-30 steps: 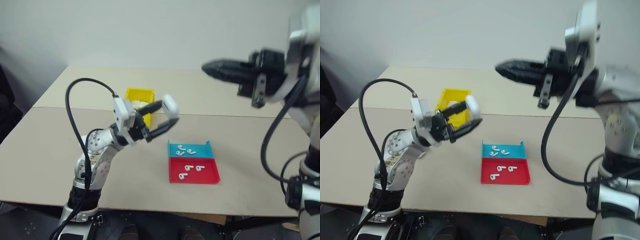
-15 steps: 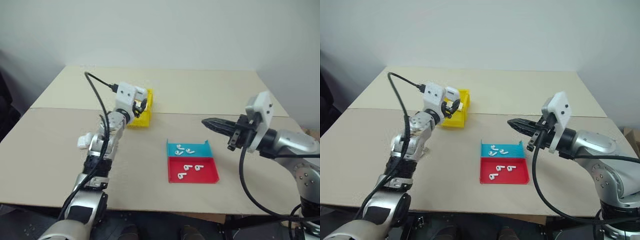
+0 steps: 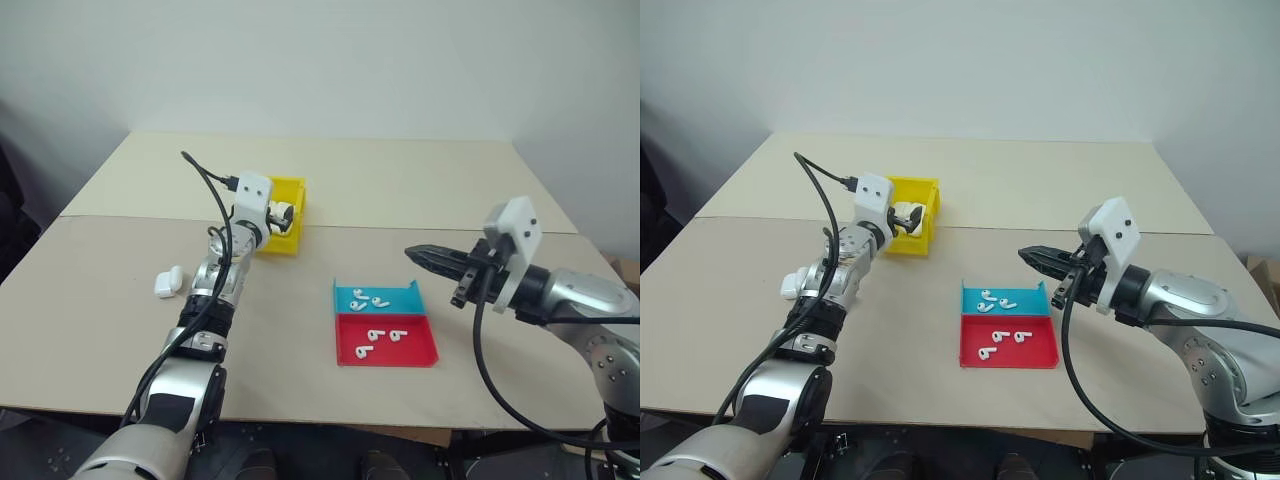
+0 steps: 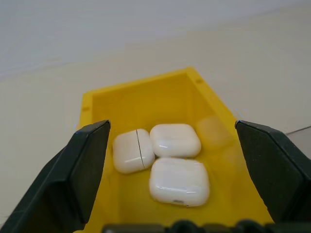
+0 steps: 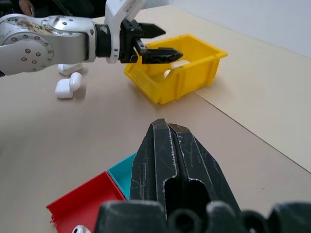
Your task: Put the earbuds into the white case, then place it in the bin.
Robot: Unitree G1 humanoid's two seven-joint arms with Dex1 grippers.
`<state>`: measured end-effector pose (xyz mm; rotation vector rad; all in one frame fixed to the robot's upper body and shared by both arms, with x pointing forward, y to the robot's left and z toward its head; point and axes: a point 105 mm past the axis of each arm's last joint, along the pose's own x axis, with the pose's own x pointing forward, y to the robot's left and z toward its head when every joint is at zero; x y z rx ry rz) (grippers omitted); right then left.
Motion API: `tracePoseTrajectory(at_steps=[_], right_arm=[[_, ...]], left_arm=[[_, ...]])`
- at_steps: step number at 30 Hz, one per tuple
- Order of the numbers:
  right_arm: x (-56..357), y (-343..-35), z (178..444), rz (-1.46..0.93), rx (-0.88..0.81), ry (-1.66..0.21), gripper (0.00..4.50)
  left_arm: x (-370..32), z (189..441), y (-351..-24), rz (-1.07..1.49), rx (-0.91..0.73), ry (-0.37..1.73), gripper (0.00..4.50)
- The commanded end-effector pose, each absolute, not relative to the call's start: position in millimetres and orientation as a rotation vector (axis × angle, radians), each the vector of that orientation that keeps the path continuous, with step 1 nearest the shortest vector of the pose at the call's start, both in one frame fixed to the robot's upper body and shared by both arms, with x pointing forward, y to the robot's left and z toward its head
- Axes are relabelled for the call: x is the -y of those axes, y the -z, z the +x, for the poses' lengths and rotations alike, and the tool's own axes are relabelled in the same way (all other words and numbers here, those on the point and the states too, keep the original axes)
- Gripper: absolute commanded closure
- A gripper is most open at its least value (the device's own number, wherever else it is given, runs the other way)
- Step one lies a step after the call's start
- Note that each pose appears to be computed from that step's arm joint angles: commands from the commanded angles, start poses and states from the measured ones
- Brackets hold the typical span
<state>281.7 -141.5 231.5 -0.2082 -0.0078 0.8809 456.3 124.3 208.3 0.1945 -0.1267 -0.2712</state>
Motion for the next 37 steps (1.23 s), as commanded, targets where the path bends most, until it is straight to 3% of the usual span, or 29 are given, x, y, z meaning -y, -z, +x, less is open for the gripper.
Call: tracePoseTrajectory(at_steps=[1,7,10,14,22,27,37], right_arm=[[142.1,-232.2,279.8,-0.293,0.013,-0.869,4.50],[156.0,-212.6,271.6,-0.435,-0.079,-0.910,4.50],[177.0,-208.3,258.6,-0.525,-0.135,-0.958,4.50],[207.8,-213.5,239.7,-0.653,-0.145,-1.017,4.50],[257.4,-232.9,216.7,-0.769,-0.172,-1.022,4.50],[268.3,-234.0,211.6,-0.797,-0.200,-1.015,4.50],[259.1,-228.4,213.0,-0.782,-0.194,-1.019,4.50]], left_arm=[[-120.3,435.7,-239.8,0.035,0.286,0.473,0.03],[-125.0,389.7,-227.1,0.058,0.266,0.734,0.03],[-142.5,349.8,-219.8,0.130,0.238,0.876,0.03],[-173.6,302.4,-215.6,0.191,0.158,1.014,0.03],[-218.9,239.5,-207.1,0.309,-0.061,1.139,0.03],[-232.5,224.5,-201.4,0.352,-0.143,1.141,0.03],[-230.0,225.2,-209.7,0.313,-0.124,1.150,0.03]])
